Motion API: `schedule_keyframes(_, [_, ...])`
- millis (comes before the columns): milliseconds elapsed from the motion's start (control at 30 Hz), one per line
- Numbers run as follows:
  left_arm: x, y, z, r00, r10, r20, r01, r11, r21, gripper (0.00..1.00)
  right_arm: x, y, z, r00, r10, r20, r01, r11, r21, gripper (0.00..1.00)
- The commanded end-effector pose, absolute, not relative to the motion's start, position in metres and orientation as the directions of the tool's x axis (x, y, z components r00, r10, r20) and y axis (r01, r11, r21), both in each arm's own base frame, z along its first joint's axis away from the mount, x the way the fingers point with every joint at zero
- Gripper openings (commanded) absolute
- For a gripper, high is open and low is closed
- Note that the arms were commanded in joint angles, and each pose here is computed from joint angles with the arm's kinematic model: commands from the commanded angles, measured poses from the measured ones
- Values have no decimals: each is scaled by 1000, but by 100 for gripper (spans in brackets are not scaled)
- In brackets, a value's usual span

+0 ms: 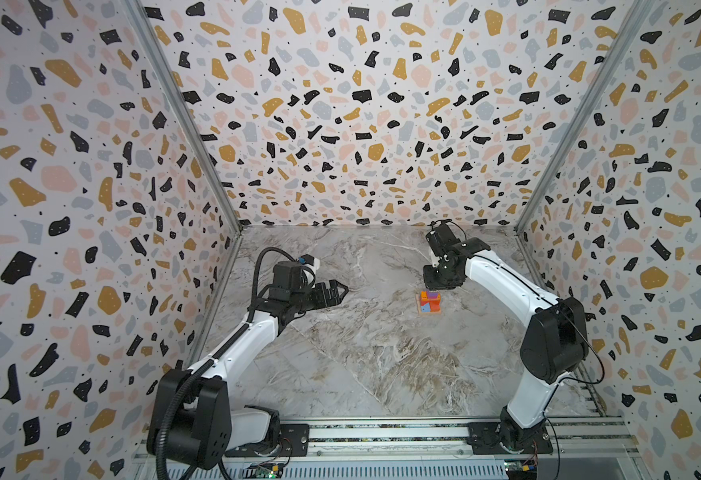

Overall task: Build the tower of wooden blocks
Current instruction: 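Lower the wooden cube with the right gripper onto the purple cube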

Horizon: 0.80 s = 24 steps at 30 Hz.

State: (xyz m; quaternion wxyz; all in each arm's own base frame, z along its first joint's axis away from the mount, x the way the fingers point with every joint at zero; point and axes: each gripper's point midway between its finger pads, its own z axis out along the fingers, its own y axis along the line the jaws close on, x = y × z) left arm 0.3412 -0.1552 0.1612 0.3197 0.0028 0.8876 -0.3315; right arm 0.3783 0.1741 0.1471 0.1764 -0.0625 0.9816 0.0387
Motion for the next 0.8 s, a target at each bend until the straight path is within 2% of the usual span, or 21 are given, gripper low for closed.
schedule_keyframes(0, [341, -156, 168, -779, -211, -590, 240, 770, -592, 100, 377, 172, 144, -934, -114, -340, -138, 989, 47, 22])
schedule_keyframes(767, [341, -155, 167, -779, -211, -591, 239, 771, -590, 100, 376, 169, 137, -937, -119, -330, -136, 990, 31, 22])
